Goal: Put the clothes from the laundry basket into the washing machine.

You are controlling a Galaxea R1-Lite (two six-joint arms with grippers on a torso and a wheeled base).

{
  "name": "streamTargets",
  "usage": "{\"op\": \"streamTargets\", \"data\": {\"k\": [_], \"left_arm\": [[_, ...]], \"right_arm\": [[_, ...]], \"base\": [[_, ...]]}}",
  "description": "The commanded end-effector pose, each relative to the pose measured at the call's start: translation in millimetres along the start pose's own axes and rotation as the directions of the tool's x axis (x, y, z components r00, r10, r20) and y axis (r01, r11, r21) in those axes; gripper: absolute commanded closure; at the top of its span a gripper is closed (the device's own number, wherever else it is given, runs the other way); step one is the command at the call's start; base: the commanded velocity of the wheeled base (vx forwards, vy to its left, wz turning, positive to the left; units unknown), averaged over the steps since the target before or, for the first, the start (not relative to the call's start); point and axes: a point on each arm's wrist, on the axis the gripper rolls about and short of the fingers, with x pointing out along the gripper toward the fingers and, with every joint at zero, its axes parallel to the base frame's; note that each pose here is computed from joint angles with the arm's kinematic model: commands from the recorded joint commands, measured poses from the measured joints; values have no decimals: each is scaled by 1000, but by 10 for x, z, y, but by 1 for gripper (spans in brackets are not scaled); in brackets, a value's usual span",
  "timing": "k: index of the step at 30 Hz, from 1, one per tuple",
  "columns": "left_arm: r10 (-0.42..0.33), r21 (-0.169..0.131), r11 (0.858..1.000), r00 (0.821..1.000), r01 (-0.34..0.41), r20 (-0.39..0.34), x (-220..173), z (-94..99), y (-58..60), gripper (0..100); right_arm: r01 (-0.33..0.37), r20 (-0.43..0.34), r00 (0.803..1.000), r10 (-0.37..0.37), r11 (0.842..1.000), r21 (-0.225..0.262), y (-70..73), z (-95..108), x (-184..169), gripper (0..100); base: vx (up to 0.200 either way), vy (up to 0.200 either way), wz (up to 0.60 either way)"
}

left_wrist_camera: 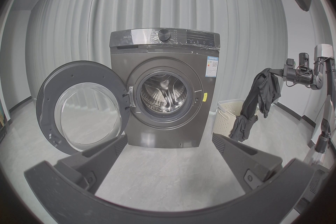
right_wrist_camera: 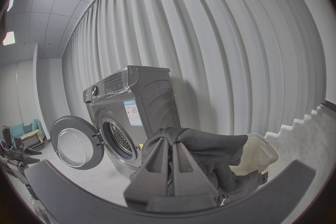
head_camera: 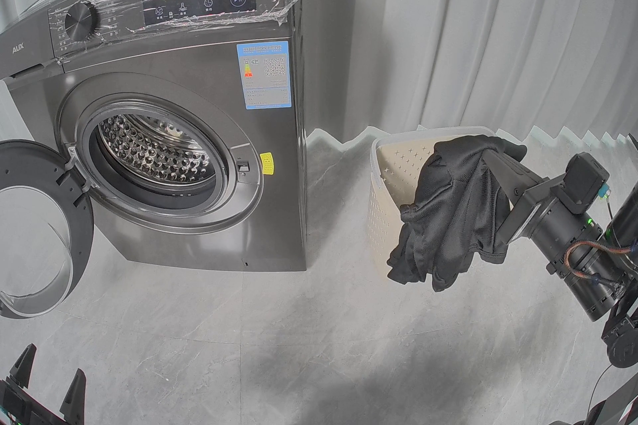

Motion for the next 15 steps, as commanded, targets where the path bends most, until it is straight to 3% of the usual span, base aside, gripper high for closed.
{"op": "streamTargets", "data": {"k": [1, 15], "left_arm": [[0, -1, 1000, 1000, 0, -1, 0, -48, 1, 0], [0, -1, 1000, 1000, 0, 0, -1, -44, 1, 0]], "right_arm": [[0, -2, 1000, 0, 1000, -1, 1, -8, 6, 100], [0, -5, 1000, 0, 1000, 0, 1, -15, 6, 100]], "base": [[0, 200, 0], [0, 200, 0]]}}
